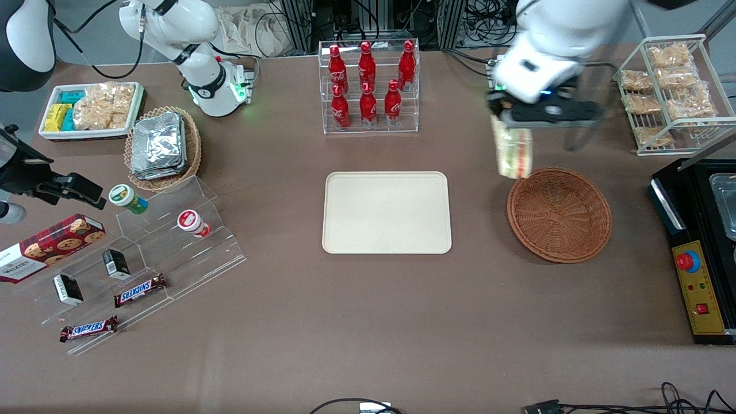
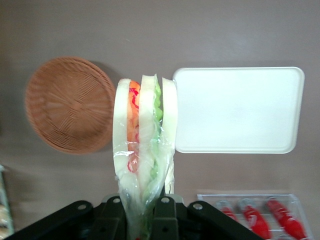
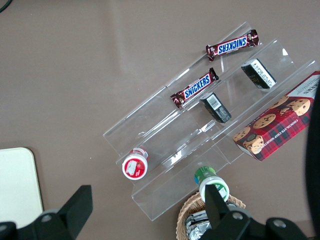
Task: Place sandwich from basket to tray
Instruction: 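Carry the sandwich over the tray and lower it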
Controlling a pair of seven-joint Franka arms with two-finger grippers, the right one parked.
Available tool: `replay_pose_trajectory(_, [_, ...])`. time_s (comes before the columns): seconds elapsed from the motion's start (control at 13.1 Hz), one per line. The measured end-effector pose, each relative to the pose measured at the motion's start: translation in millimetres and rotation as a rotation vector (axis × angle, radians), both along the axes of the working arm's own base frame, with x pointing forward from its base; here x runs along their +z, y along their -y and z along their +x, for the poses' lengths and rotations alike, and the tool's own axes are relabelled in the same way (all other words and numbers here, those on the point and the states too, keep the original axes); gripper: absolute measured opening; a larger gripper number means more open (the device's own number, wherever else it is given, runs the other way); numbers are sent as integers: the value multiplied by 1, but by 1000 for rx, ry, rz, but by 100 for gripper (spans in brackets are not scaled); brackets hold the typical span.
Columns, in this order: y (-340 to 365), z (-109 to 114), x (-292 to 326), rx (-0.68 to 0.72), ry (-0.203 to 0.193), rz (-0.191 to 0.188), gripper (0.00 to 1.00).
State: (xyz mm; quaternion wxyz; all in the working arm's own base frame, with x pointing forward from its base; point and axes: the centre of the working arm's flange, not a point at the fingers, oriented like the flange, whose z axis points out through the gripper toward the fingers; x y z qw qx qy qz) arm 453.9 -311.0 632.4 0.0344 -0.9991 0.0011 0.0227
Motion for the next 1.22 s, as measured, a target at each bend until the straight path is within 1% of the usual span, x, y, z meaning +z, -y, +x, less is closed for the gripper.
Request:
replay_pose_trajectory(0.15, [49,-5,-21,61,-3,1,18])
replay_pose_trajectory(0.23, [59,1,-33,88,-11,-4,18])
replay_pose_trajectory(0.38, [64,20,-63,106,-37,-32,18])
replay_pose_trajectory(0.46, [67,27,-83,103,-41,-49,18])
replay_pose_trajectory(0.61, [80,28,-134,86,-35,-86,18])
replay_pose_trajectory(0.69, [84,26,-162,71,-27,-91,18])
replay_pose_trajectory(0.84, [77,24,-224,40,-6,-56,18])
replay_pose_trajectory(0.92, [70,25,-255,27,-11,-43,18])
replay_pose_trajectory(1.07, [54,31,-309,10,-36,-24,18])
replay_pose_trajectory(1.22, [49,36,-346,-12,-63,-26,18])
